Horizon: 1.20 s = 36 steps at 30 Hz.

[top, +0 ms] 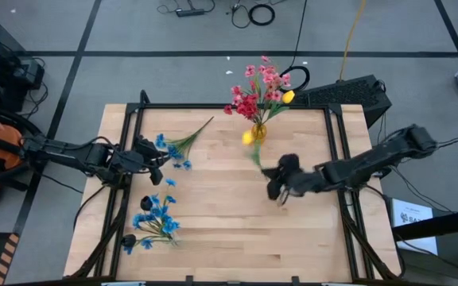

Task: Sort flowers into vase by color
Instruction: Put the yellow flower into the yellow vase

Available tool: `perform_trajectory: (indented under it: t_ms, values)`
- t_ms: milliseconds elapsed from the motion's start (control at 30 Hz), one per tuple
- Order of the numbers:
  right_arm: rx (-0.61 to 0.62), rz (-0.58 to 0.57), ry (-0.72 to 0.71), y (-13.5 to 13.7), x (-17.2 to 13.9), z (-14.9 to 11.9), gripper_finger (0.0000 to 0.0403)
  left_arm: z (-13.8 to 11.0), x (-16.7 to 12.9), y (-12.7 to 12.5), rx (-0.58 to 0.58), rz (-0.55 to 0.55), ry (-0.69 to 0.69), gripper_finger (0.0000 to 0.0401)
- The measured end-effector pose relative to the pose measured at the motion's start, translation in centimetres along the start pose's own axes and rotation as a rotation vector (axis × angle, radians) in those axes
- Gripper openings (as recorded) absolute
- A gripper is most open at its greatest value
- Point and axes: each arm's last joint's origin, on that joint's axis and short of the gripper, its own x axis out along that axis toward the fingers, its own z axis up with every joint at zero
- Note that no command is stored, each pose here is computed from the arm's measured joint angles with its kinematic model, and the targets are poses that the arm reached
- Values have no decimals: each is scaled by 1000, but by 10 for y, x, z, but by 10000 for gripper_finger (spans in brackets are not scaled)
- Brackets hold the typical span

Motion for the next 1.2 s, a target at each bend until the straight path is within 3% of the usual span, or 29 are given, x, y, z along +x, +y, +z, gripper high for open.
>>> perform_trajectory:
  t_ms: [100,267,333,567,733,967,1200]
  values:
    - [14,54,-174,-22,-7,10,0,4,0,-2,-45,-16,-40,88]
    - [-11,262,-485,-57,-22,29,0,12,2,-7,-16,-41,-108,88]
    - [-29,265,-567,-73,-23,34,0,14,2,-8,-19,-49,-125,88]
    - [-134,253,-647,-110,-9,64,0,18,5,-10,-36,-43,-142,88]
    - [-211,254,-804,-129,-4,91,0,18,8,-8,-46,-18,-136,88]
    - [-334,205,-807,-143,24,107,0,19,9,-7,-55,-18,-139,88]
    - [-389,234,-789,-151,45,116,0,19,9,-7,-55,-19,-139,88]
